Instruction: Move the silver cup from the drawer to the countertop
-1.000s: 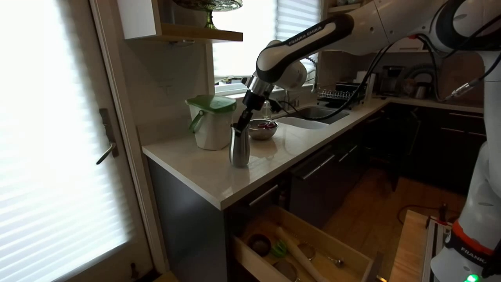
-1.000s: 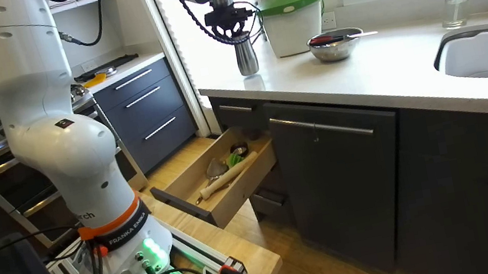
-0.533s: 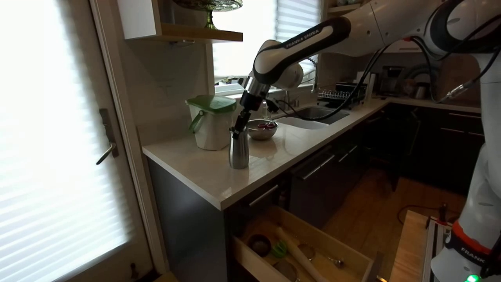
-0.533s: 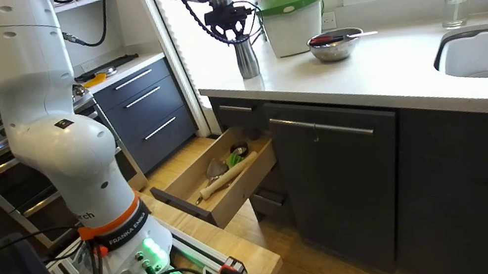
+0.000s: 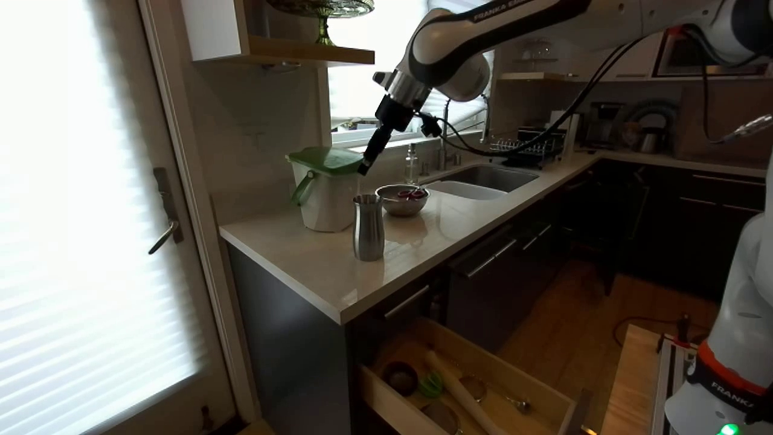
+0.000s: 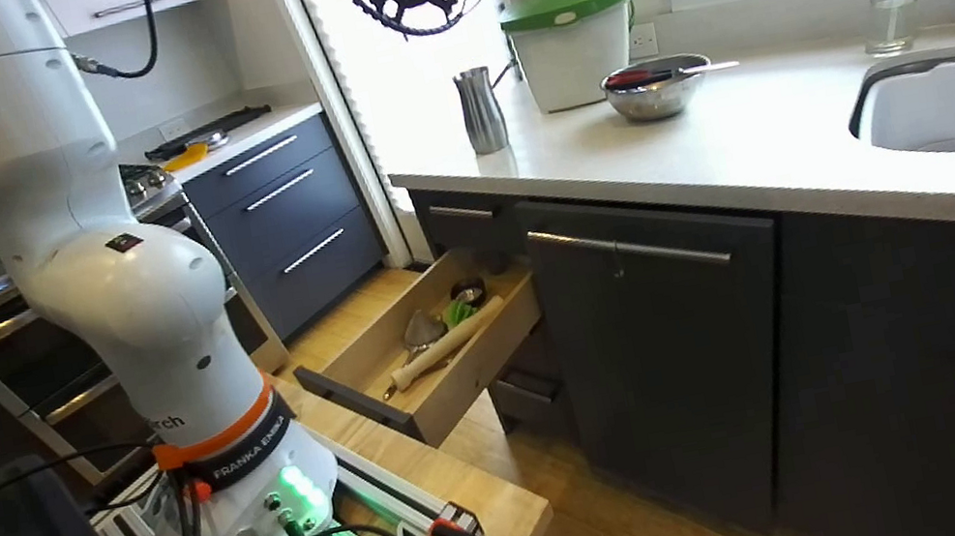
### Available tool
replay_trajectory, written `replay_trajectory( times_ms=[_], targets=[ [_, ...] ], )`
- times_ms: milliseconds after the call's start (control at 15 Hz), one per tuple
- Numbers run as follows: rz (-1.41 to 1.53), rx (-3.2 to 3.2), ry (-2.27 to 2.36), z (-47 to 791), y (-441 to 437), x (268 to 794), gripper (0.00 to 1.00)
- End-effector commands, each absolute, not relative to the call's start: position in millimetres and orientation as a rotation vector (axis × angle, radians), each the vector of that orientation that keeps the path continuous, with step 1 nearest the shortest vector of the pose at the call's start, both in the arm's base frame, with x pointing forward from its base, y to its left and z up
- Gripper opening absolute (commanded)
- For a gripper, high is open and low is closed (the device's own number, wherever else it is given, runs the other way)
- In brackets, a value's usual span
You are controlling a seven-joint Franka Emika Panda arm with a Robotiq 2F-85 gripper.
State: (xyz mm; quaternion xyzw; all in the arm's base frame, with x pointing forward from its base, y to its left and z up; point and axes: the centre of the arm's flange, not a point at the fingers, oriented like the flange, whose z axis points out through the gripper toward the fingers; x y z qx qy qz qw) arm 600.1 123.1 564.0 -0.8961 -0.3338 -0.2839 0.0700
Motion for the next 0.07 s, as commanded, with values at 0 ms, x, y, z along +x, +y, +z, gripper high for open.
replay_trajectory(
  times_ms=[0],
  targets=[
    [-0.898,-2.669,-1.037,576.6,123.9,586.4,1.00]
  ],
)
